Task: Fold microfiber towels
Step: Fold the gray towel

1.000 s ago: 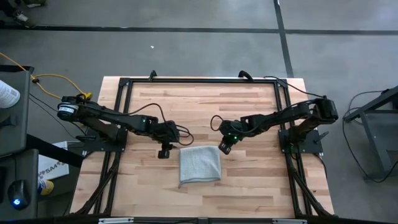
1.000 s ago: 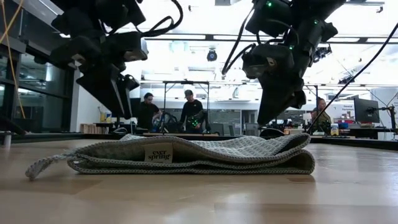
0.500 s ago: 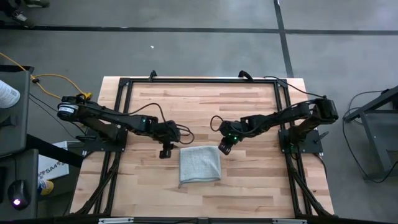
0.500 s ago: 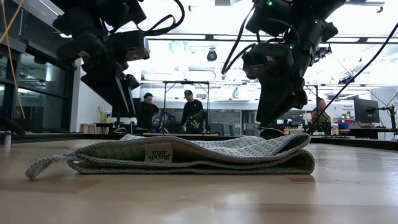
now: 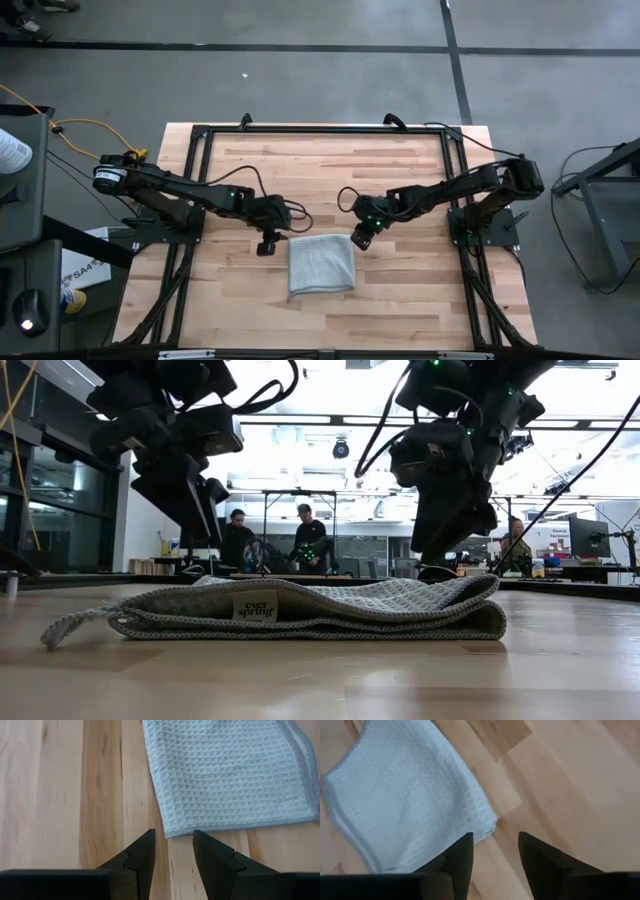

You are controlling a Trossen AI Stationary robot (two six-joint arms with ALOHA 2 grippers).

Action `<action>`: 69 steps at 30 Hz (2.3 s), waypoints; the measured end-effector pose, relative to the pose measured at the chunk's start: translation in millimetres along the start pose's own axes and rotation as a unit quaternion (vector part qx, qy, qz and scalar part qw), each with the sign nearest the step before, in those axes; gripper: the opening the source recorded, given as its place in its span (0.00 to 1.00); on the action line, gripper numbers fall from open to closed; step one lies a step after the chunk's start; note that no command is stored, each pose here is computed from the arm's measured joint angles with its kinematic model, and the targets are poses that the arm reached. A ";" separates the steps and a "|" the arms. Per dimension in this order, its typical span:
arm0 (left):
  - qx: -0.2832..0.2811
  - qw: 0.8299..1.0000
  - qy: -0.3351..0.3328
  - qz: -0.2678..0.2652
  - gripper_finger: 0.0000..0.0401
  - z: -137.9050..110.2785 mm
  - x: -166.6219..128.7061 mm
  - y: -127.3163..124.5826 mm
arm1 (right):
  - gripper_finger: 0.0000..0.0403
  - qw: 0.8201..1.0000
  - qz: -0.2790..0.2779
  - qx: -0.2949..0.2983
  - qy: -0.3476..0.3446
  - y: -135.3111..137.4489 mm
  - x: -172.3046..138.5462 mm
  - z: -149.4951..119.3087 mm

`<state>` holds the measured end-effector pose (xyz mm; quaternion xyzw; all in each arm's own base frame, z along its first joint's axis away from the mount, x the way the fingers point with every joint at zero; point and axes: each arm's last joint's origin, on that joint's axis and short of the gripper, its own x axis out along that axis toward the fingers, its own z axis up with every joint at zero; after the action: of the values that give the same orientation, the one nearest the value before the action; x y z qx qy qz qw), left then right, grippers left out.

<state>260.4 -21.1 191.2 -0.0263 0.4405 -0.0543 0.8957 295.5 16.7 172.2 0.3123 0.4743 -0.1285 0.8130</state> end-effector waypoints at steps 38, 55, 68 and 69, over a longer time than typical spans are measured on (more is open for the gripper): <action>0.204 0.973 -0.039 -0.101 0.00 4.3 36.1 -13.2 | 0.01 0.988 0.150 0.019 -0.028 82.9 40.8 -60.3; 0.230 0.971 0.004 -0.057 0.00 -6.8 64.1 -12.6 | 0.01 0.989 0.144 0.041 -0.005 88.1 52.6 -77.7; 0.172 0.983 0.013 -0.069 0.00 -8.1 64.0 -13.8 | 0.01 0.994 0.096 0.051 -0.001 78.2 67.3 -82.2; 0.164 0.984 0.015 -0.070 0.00 -8.6 64.7 -15.2 | 0.01 0.994 0.095 0.050 -0.002 77.3 67.4 -80.8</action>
<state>291.7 -43.9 136.4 0.0911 0.4357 -0.1893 0.8752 313.6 133.1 115.9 0.3956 0.4342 -0.0747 0.8059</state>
